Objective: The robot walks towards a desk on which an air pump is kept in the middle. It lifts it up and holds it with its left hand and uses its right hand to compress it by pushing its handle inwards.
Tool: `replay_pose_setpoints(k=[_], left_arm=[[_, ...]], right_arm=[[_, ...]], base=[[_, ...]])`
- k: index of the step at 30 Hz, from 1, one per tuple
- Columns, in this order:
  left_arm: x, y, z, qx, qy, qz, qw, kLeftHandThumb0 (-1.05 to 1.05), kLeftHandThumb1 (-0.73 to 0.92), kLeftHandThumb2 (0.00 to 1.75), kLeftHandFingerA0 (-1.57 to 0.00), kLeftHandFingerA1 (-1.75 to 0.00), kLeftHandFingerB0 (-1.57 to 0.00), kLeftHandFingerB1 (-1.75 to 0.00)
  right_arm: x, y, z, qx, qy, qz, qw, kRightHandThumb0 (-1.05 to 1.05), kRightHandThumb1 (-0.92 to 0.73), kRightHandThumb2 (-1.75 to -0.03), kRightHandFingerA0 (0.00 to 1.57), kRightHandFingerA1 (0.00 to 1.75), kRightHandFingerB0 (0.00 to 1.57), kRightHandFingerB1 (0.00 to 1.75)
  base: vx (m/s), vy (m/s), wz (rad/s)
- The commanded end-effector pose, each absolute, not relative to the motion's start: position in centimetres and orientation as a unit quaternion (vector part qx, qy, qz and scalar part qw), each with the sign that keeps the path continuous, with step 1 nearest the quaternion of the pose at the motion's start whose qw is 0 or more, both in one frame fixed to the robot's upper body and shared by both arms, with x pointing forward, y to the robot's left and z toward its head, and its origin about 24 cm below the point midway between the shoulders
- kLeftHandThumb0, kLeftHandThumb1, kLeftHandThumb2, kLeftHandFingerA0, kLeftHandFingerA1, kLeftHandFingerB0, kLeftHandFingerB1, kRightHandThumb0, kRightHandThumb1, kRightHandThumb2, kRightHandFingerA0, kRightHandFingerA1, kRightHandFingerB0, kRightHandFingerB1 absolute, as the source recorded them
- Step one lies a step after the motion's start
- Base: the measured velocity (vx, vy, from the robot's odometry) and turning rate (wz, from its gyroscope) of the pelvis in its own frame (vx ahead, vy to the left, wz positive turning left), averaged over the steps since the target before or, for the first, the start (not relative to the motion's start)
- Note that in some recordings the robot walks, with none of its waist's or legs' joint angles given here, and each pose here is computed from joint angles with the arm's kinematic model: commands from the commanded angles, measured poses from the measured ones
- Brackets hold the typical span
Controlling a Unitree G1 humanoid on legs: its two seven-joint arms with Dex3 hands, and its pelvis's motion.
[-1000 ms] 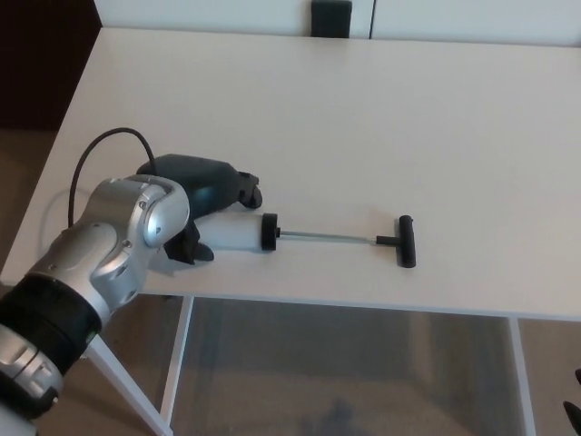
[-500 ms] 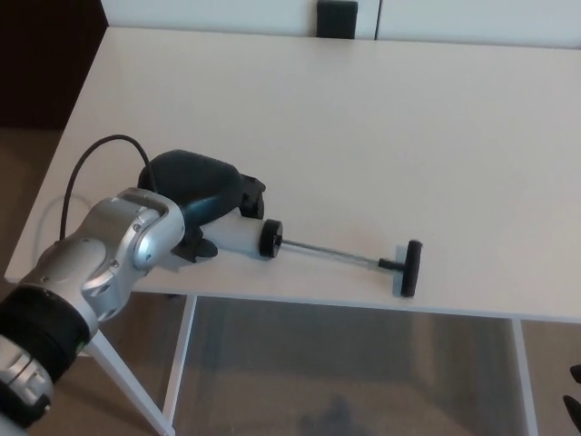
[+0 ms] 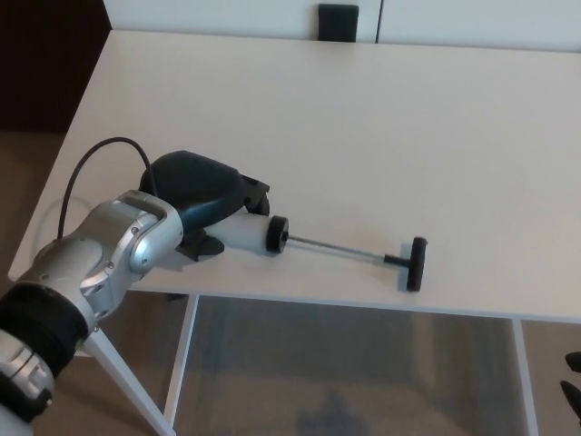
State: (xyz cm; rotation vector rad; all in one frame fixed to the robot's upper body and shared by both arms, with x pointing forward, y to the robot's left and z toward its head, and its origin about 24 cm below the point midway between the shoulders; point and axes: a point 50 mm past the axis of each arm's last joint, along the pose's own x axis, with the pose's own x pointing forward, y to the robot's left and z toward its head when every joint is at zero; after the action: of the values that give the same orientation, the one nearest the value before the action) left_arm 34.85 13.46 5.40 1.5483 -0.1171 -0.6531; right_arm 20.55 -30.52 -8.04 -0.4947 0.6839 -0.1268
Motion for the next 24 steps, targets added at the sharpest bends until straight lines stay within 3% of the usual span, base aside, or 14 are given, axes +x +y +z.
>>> replay_pose_setpoints(k=[1, 2, 4, 7, 9, 10, 12, 13, 14, 17, 18, 22, 23, 24], left_arm=[[33.54, 14.47, 2.02, 0.686, 0.043, -0.327, 0.649, -0.14, 0.68, 0.6, -0.82, -0.81, -0.62, -0.41], [33.48, 14.41, 2.05, 0.695, 0.023, -0.32, 0.643, -0.15, 0.62, 0.59, -0.69, -1.47, -0.73, -0.82], [33.4, 14.35, 2.22, 0.703, -0.012, -0.311, 0.639, -0.19, 0.72, 0.62, -0.77, -1.22, -0.7, -0.48], [33.4, 14.36, 2.41, 0.703, -0.032, -0.305, 0.641, -0.19, 0.72, 0.62, -0.77, -1.22, -0.7, -0.48], [33.47, 14.28, 2.48, 0.702, -0.036, -0.301, 0.644, -0.2, 0.77, 0.62, -0.68, -1.38, -0.72, -0.59], [33.48, 14.25, 2.49, 0.701, -0.041, -0.3, 0.645, -0.19, 0.79, 0.6, -0.64, -1.62, -0.6, -1.11], [33.49, 14.21, 2.49, 0.7, -0.042, -0.3, 0.646, -0.17, 0.82, 0.6, -0.65, -1.63, -0.49, -1.31], [33.5, 14.2, 2.49, 0.7, -0.041, -0.301, 0.646, -0.17, 0.82, 0.6, -0.65, -1.63, -0.49, -1.31], [33.51, 14.19, 2.48, 0.7, -0.039, -0.301, 0.646, -0.18, 0.81, 0.63, -0.66, -1.58, -0.7, -0.91], [33.53, 14.19, 2.46, 0.7, -0.038, -0.3, 0.647, -0.18, 0.81, 0.63, -0.66, -1.58, -0.7, -0.91], [33.55, 14.18, 2.44, 0.702, -0.036, -0.299, 0.645, -0.19, 0.75, 0.64, -0.71, -1.42, -0.74, -0.52], [33.61, 14.14, 2.41, 0.704, -0.035, -0.295, 0.645, -0.16, 0.72, 0.61, -0.71, -1.41, -0.78, -0.62], [33.6, 13.98, 2.37, 0.698, -0.032, -0.292, 0.653, -0.13, 0.68, 0.61, -0.69, -1.4, -0.69, -0.91], [33.59, 13.94, 2.36, 0.696, -0.031, -0.292, 0.655, -0.13, 0.68, 0.61, -0.69, -1.4, -0.69, -0.91]], right_arm=[[20.82, -31.12, -7.57, -0.243, 0.329, -0.068, 0.91, -0.62, -0.68, -1.0, 0.36, 0.55, 0.34, 0.51], [20.84, -31.14, -7.54, -0.244, 0.328, -0.069, 0.91, -0.6, -0.68, -1.02, 0.38, 0.56, 0.31, 0.5], [20.96, -31.12, -7.47, -0.245, 0.326, -0.07, 0.91, -0.58, -0.68, -1.02, 0.37, 0.56, 0.33, 0.51], [21.1, -31.09, -7.4, -0.245, 0.323, -0.07, 0.911, -0.58, -0.68, -1.02, 0.37, 0.56, 0.33, 0.51], [21.15, -31.09, -7.36, -0.243, 0.322, -0.07, 0.912, -0.6, -0.67, -1.02, 0.38, 0.56, 0.33, 0.51], [21.2, -31.07, -7.35, -0.24, 0.322, -0.07, 0.913, -0.57, -0.65, -1.02, 0.38, 0.56, 0.33, 0.52], [21.25, -31.05, -7.35, -0.238, 0.323, -0.072, 0.913, -0.57, -0.65, -1.01, 0.37, 0.56, 0.34, 0.52], [21.25, -31.05, -7.36, -0.237, 0.323, -0.072, 0.913, -0.57, -0.65, -1.01, 0.37, 0.56, 0.34, 0.52], [21.25, -31.05, -7.35, -0.238, 0.322, -0.072, 0.913, -0.56, -0.79, -0.64, 0.44, 0.42, 0.43, 0.38], [21.26, -31.05, -7.34, -0.24, 0.322, -0.071, 0.913, -0.56, -0.79, -0.64, 0.44, 0.42, 0.43, 0.38], [21.27, -31.05, -7.33, -0.243, 0.322, -0.07, 0.912, -0.56, -0.78, -0.65, 0.44, 0.42, 0.43, 0.37], [21.26, -31.11, -7.29, -0.25, 0.322, -0.069, 0.911, -0.55, -0.79, -0.64, 0.44, 0.42, 0.43, 0.37], [21.13, -31.17, -7.26, -0.247, 0.319, -0.067, 0.913, -0.56, -0.64, -1.01, 0.36, 0.56, 0.35, 0.53], [21.09, -31.17, -7.26, -0.246, 0.318, -0.067, 0.913, -0.56, -0.64, -1.01, 0.36, 0.56, 0.35, 0.53]], base=[[0.0, 0.0, 0.0], [0.0, 0.0, 0.0], [0.0, 0.0, 0.0], [0.0, 0.0, 0.0], [0.0, 0.0, 0.0], [0.0, 0.0, 0.0], [0.0, 0.0, 0.0], [0.0, 0.0, 0.0], [0.0, 0.0, 0.0], [0.0, 0.0, 0.0], [0.0, 0.0, 0.0], [0.0, 0.0, 0.0], [0.0, 0.0, 0.0], [0.0, 0.0, 0.0]])
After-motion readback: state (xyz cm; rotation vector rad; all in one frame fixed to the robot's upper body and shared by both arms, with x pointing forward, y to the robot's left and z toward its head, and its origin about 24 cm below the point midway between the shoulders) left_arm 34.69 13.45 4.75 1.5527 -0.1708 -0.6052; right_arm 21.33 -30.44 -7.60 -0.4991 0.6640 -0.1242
